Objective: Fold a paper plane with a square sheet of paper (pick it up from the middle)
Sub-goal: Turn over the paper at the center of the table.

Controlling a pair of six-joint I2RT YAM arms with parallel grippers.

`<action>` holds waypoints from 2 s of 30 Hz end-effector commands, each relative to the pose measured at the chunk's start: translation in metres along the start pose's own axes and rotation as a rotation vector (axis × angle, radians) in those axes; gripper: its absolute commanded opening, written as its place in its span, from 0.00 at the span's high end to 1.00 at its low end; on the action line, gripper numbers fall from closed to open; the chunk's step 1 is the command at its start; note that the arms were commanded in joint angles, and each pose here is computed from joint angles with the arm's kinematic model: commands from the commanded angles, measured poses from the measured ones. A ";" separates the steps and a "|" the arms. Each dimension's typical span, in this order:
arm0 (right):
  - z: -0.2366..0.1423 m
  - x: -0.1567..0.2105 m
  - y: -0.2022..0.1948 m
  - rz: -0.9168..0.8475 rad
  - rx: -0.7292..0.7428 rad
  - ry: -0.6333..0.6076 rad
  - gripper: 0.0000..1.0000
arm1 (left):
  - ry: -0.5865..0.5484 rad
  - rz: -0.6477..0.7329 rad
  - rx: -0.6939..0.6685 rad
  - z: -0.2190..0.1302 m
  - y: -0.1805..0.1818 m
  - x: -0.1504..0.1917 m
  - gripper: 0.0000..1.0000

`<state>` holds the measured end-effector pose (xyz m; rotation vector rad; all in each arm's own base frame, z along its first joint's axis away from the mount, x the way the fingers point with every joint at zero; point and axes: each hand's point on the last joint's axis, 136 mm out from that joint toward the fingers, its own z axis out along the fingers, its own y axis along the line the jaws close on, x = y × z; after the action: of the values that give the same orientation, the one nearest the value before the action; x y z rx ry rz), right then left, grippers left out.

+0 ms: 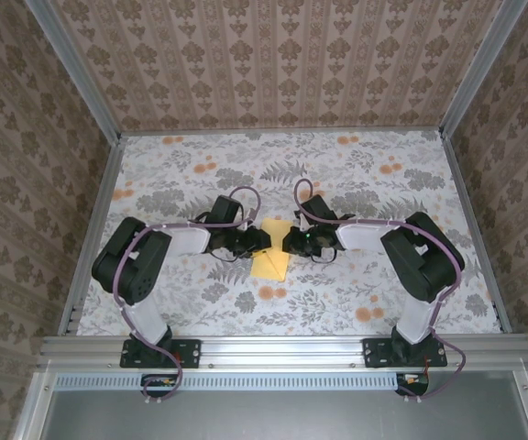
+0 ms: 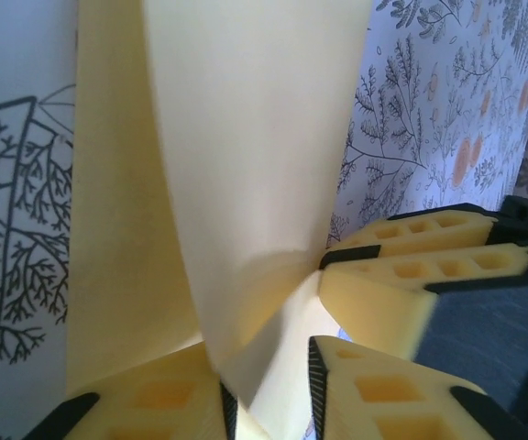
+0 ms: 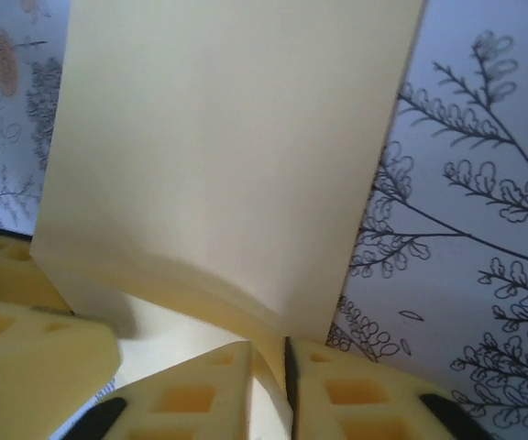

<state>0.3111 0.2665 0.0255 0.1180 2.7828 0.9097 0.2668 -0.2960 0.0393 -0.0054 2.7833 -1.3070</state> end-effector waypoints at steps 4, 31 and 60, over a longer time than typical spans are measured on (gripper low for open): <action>-0.043 -0.017 0.013 0.012 -0.026 -0.102 0.57 | 0.002 0.045 0.022 0.003 -0.010 -0.007 0.81; -0.200 -0.047 -0.063 -0.008 0.241 -0.581 0.00 | -0.193 0.614 -1.151 -0.145 -0.046 -0.059 0.91; -0.214 -0.038 -0.122 0.210 0.316 -0.499 0.00 | 0.055 0.635 -1.045 0.021 -0.030 -0.044 0.51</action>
<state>0.2956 0.0334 0.1218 0.6416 2.4176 0.3532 0.3151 -0.3157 0.0301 0.7664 2.7503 0.4770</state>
